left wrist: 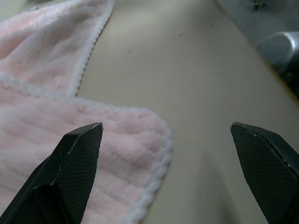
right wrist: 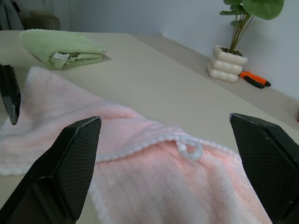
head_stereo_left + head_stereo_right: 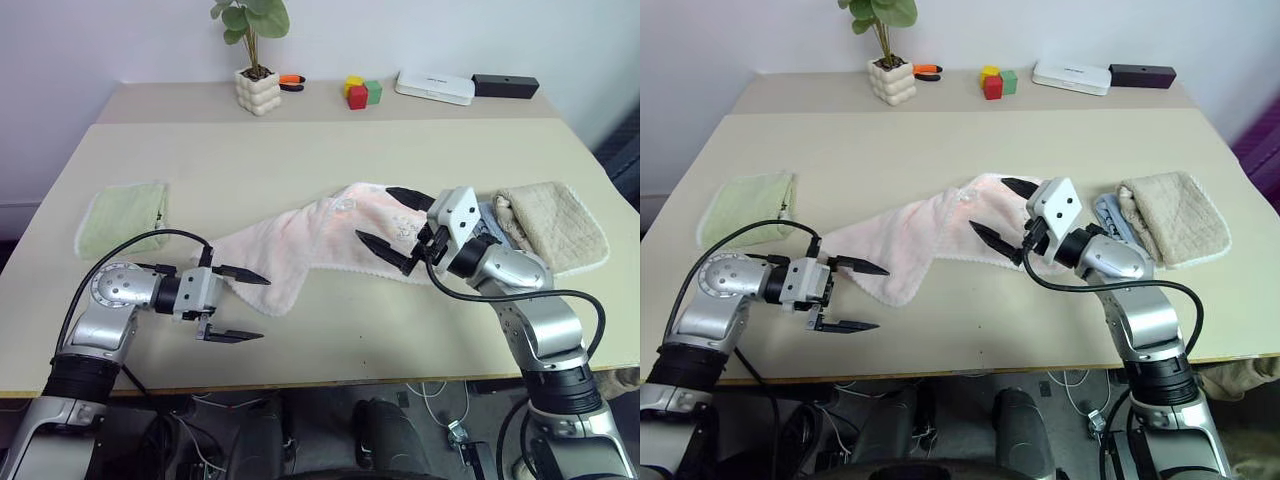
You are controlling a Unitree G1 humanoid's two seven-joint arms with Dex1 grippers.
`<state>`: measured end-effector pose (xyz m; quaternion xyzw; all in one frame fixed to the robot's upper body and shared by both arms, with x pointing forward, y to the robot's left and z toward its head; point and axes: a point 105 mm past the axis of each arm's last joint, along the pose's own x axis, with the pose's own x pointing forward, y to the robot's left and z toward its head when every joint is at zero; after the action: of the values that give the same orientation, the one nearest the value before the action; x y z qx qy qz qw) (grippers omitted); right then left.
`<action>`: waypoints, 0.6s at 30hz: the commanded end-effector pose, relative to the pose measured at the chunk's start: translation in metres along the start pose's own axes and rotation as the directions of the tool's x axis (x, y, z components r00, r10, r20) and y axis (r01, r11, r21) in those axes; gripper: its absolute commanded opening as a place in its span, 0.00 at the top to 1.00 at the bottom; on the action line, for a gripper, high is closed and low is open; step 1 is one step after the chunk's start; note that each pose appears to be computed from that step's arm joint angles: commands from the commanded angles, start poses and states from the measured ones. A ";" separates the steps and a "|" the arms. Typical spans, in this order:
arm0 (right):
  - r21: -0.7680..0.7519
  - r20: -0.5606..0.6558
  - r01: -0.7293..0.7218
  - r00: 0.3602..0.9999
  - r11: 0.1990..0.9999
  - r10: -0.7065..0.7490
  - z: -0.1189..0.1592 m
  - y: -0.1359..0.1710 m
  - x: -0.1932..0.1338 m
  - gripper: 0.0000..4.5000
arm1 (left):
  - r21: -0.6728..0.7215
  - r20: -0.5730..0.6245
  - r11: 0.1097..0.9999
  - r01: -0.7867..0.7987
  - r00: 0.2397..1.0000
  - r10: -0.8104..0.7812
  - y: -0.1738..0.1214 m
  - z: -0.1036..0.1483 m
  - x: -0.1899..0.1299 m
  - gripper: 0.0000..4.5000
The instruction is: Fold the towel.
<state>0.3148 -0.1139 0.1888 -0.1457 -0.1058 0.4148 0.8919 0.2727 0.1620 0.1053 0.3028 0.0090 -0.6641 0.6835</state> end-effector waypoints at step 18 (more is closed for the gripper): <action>0.013 -0.037 0.298 0.954 0.955 -0.297 -0.007 -0.046 -0.008 0.00 | -0.135 -0.044 0.990 -0.038 0.999 0.032 0.014 -0.018 0.015 0.99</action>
<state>0.3303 -0.1265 0.1861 -0.1380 -0.1042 0.3365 0.9257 0.2874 0.1446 0.0830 0.2719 0.0635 -0.6611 0.6964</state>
